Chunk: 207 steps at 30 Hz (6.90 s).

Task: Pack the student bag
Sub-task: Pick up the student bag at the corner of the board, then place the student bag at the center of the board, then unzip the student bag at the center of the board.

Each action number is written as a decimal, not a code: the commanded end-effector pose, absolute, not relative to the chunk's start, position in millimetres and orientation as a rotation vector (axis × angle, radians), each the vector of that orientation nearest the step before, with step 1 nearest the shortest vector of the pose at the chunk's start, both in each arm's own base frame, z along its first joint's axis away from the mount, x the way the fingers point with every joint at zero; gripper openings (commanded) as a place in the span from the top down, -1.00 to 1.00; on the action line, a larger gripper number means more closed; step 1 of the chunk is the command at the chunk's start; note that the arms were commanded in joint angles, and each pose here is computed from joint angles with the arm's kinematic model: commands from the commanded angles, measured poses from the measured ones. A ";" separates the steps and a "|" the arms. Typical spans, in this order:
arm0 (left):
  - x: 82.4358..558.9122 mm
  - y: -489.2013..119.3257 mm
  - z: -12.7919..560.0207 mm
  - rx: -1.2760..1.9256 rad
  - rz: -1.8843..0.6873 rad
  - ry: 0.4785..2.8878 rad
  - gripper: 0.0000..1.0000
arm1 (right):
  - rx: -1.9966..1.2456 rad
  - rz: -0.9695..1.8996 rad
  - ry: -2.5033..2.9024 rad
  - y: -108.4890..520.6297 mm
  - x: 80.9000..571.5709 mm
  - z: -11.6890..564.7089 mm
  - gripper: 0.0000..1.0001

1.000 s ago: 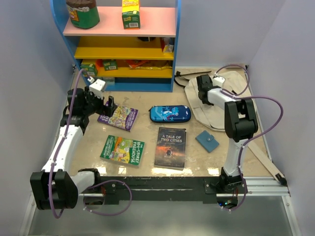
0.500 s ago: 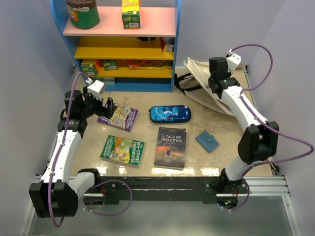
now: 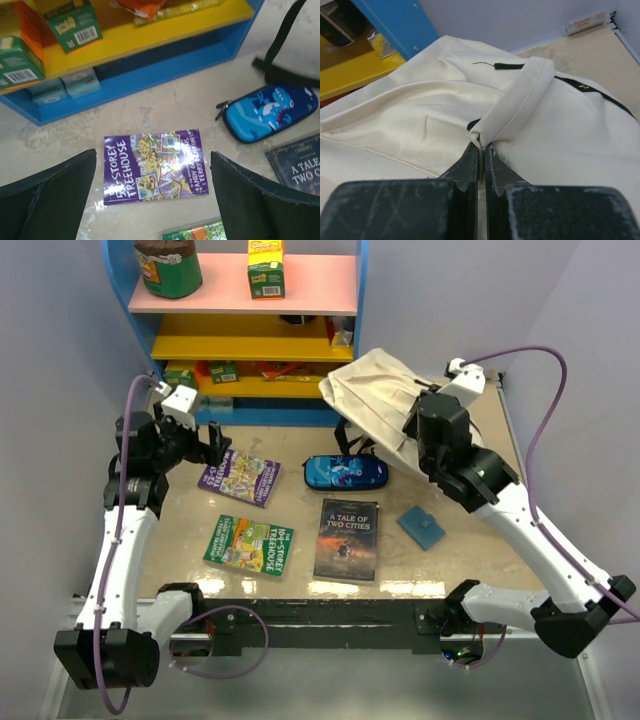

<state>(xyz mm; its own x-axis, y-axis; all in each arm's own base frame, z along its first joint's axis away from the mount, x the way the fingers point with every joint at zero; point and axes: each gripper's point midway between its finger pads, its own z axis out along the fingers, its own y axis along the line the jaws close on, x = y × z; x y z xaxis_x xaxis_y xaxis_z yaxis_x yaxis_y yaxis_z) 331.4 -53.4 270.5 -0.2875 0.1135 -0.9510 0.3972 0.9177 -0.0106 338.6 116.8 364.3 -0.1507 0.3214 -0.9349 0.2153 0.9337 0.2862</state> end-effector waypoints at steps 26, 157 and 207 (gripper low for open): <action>329.8 26.1 394.9 -0.230 -0.018 1.653 -1.00 | -0.070 0.122 1.517 351.6 258.4 449.3 1.00; 357.8 -213.1 95.6 1.820 -0.501 1.380 1.00 | 0.087 0.593 2.185 340.8 384.4 138.3 1.00; 239.8 -171.3 111.0 1.419 -0.594 1.763 0.92 | 0.033 0.191 2.338 378.9 319.8 116.9 -0.46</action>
